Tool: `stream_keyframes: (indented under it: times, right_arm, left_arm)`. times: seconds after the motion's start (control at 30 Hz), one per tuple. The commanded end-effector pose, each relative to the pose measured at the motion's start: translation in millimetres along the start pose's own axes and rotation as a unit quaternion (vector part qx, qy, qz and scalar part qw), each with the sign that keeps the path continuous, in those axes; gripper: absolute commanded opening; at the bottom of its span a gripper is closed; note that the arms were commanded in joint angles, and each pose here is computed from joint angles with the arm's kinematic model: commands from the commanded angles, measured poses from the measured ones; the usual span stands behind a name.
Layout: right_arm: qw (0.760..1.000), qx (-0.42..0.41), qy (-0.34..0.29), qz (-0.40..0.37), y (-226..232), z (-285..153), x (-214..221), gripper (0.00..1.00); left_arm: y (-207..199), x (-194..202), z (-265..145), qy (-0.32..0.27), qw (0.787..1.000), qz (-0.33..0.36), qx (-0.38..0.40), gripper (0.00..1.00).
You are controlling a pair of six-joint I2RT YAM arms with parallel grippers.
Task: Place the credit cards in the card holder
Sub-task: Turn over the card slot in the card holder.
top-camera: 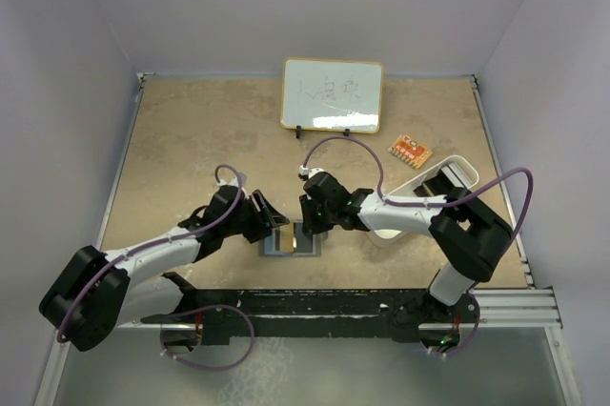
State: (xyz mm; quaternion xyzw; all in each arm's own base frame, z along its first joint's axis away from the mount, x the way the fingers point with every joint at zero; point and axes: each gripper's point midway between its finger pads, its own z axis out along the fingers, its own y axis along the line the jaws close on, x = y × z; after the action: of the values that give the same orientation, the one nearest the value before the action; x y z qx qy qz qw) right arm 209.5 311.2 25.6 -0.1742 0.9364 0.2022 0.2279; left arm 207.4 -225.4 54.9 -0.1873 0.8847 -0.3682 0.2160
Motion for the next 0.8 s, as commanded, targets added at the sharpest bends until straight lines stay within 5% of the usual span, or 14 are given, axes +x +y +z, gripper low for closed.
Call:
stream_keyframes:
  times: [0.0,0.5,0.77]
  right_arm:
    - [0.999,0.017,0.031,0.001,-11.6,2.8,22.5,0.25]
    - [1.000,0.001,0.016,0.011,-5.8,1.9,18.2,0.23]
    - [0.999,0.016,-0.029,0.020,-8.1,-14.4,-1.7,0.25]
  left_arm:
    - [-42.6,-3.5,-7.4,0.000,0.994,-0.033,0.104,0.55]
    - [-68.5,-0.2,-14.1,0.006,0.977,-0.087,0.194,0.55]
    - [-53.9,4.0,-0.7,0.009,0.985,-0.069,0.158,0.54]
